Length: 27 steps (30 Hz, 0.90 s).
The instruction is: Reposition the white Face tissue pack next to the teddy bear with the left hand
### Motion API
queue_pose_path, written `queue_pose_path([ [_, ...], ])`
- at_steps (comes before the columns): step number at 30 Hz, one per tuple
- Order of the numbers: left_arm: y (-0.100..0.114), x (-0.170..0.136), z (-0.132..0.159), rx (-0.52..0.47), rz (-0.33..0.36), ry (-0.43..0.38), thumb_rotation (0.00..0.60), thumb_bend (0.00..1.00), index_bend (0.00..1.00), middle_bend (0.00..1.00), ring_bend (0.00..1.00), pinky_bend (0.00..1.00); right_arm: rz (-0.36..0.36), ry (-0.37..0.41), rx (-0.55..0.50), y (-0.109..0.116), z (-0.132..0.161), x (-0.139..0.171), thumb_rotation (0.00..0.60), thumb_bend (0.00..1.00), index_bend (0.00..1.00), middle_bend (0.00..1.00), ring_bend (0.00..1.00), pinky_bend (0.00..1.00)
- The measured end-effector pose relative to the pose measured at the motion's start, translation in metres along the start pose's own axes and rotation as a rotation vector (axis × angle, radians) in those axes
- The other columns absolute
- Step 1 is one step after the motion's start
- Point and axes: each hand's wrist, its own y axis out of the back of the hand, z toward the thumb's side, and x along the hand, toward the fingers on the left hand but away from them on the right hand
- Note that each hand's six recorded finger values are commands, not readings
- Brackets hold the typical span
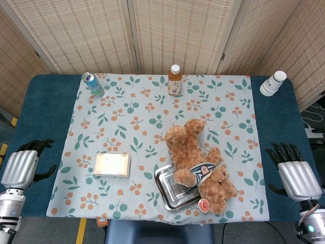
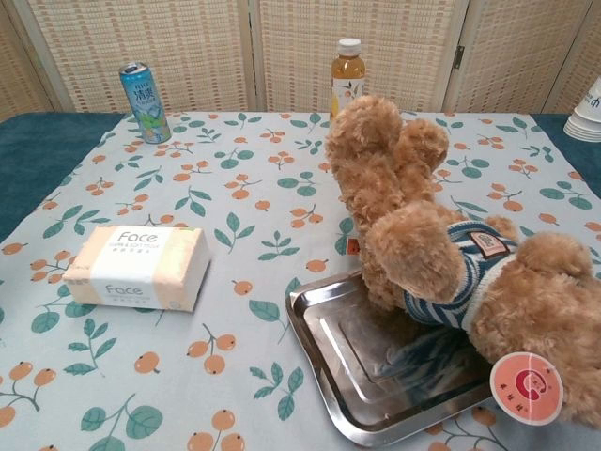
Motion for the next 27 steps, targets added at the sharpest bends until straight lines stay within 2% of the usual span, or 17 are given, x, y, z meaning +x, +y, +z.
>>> queue_pose_path([
  [6, -0.001, -0.002, 0.001, 0.011, -0.002, -0.006, 0.6, 0.27, 0.25, 0.3, 0.19, 0.23, 0.004, 0.007, -0.01, 0.001, 0.001, 0.001, 0.6, 0.12, 0.15, 0.05, 0.0, 0.0],
  [11, -0.005, -0.005, 0.008, 0.003, -0.024, -0.028, 0.6, 0.27, 0.18, 0.3, 0.19, 0.25, 0.007, 0.006, -0.023, 0.001, 0.002, 0.0, 0.6, 0.12, 0.15, 0.05, 0.0, 0.0],
  [17, -0.006, 0.002, 0.018, -0.004, -0.025, -0.056, 0.6, 0.27, 0.24, 0.3, 0.19, 0.24, 0.005, -0.014, -0.031, 0.001, -0.003, -0.007, 0.6, 0.12, 0.15, 0.04, 0.0, 0.0],
  [27, -0.017, 0.001, 0.051, 0.023, -0.072, -0.13, 0.6, 0.27, 0.24, 0.29, 0.19, 0.24, 0.006, 0.009, -0.038, 0.002, 0.002, -0.009, 0.6, 0.12, 0.15, 0.04, 0.0, 0.0],
])
